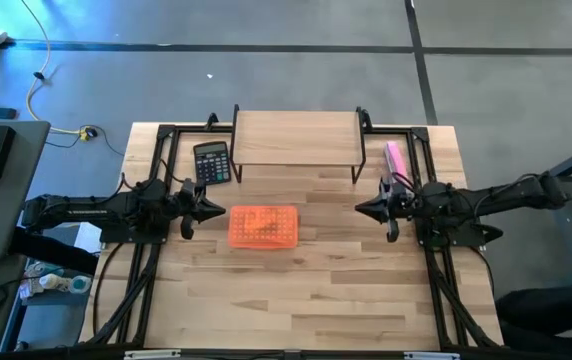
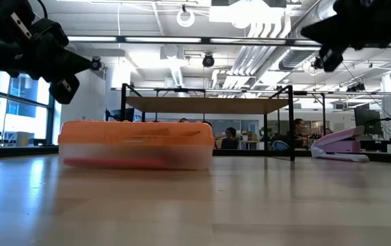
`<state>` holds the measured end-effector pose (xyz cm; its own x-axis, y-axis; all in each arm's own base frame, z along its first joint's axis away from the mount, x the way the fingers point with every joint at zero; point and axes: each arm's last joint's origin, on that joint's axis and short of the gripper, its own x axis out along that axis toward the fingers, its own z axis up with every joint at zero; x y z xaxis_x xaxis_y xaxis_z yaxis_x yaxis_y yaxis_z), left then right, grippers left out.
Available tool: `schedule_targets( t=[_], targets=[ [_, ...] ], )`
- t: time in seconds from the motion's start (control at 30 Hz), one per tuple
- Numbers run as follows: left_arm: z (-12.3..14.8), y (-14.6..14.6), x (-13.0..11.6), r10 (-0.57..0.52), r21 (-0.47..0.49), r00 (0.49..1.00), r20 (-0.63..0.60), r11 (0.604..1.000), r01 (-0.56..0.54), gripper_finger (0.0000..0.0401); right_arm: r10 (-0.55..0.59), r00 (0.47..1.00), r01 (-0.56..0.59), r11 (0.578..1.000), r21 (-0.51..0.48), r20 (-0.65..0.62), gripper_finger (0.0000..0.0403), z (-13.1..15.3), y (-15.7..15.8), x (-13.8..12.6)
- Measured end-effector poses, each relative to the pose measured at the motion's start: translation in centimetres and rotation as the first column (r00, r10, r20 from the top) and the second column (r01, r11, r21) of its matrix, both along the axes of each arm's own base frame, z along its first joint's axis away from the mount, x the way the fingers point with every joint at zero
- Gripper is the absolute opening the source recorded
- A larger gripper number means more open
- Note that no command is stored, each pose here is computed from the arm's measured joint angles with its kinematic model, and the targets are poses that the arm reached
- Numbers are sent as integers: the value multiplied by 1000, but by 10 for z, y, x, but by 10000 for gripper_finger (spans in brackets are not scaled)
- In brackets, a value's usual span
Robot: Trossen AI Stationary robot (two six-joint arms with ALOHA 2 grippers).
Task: Pack school essentials
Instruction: Return to Home Position
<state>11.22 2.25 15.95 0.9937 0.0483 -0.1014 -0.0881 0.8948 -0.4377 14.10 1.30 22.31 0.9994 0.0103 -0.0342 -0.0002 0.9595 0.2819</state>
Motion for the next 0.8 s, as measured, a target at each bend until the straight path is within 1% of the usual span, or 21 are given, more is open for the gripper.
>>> schedule_targets(
  t=[0.17,0.33,0.43,0.63,0.8],
  targets=[
    [0,0,0,0,0,1000,0,1000,0,1,-26,998,26,1000,7,54,0,-21,-5,-11],
    [0,0,0,0,0,1000,1,1000,0,1,-47,991,46,999,5,126,0,-31,-8,-22],
    [0,0,0,0,0,1000,0,1000,0,0,-55,986,58,998,-16,156,0,-33,-9,-27],
    [0,0,0,0,1,1000,1,1000,0,1,-76,971,101,989,-104,227,0,-28,-13,-36],
    [0,0,0,0,1,1000,1,1000,0,1,-106,975,129,986,-107,197,0,-33,-16,-45]
  ],
)
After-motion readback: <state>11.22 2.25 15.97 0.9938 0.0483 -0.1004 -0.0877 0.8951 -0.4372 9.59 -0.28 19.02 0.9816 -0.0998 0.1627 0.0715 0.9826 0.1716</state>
